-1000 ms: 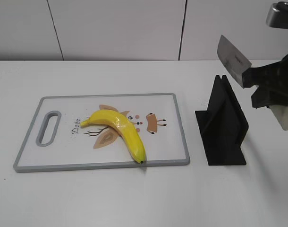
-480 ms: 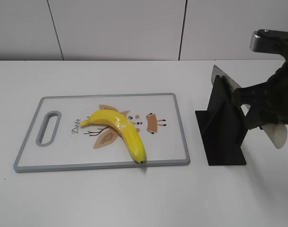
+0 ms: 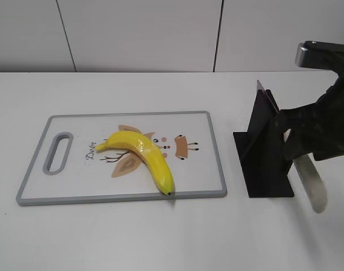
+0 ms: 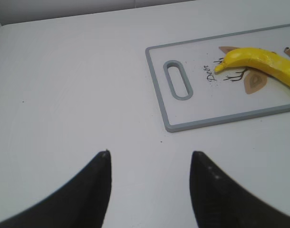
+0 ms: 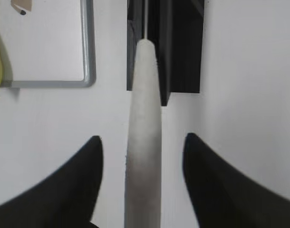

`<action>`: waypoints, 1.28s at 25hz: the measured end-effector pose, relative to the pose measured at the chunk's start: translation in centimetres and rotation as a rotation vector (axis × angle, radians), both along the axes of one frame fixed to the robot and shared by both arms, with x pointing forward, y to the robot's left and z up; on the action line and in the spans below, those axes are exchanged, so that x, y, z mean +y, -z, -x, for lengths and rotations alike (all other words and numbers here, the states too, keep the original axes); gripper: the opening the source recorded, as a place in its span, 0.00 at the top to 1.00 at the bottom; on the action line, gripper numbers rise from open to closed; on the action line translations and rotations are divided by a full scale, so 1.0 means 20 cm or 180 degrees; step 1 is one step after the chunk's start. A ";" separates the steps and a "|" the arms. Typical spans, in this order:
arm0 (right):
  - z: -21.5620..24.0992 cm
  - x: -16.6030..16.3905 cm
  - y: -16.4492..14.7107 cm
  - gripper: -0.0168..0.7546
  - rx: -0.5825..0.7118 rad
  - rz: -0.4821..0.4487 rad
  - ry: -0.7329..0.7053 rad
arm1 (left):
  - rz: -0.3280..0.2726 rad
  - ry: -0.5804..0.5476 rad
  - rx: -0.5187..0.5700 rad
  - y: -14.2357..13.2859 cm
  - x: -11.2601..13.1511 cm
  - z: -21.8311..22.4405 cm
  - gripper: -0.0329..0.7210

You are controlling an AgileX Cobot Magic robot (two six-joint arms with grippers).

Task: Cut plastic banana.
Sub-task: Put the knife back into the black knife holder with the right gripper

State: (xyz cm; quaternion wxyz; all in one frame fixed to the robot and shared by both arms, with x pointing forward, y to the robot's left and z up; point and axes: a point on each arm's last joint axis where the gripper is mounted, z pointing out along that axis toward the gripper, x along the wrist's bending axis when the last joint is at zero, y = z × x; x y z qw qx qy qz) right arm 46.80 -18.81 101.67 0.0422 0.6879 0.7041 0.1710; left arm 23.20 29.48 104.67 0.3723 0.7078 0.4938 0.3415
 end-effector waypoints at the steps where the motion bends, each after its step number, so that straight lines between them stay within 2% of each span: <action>1: 0.00 0.00 0.00 0.45 0.0006 -0.0013 0.0001 | 0.0000 0.0000 0.0000 0.00 0.00 0.00 0.30; 4: 0.00 0.01 0.00 0.21 -0.0030 -0.0034 -0.0014 | 0.0000 0.0000 0.0000 0.00 0.00 0.00 0.31; 7: -0.01 0.01 -0.02 0.14 -0.0090 -0.0039 -0.0071 | 0.0000 0.0000 0.0000 0.00 0.00 0.00 0.31; 12: 0.02 -0.01 -0.15 0.13 -0.0440 -0.0063 -0.0353 | 0.0000 0.0000 0.0000 0.00 0.00 0.00 0.31; 21: 0.32 -0.13 -0.43 0.16 -0.1005 0.0091 -0.1182 | 0.0000 0.0000 0.0000 0.00 0.00 0.00 0.32; 24: 0.45 -0.19 -0.45 0.18 -0.1146 0.0089 -0.1254 | 0.0000 0.0000 0.0000 0.00 0.00 0.00 0.32; 32: 0.77 -0.34 -0.32 0.22 -0.1476 0.0080 -0.1264 | 0.0000 0.0000 0.0000 0.00 0.00 0.00 0.32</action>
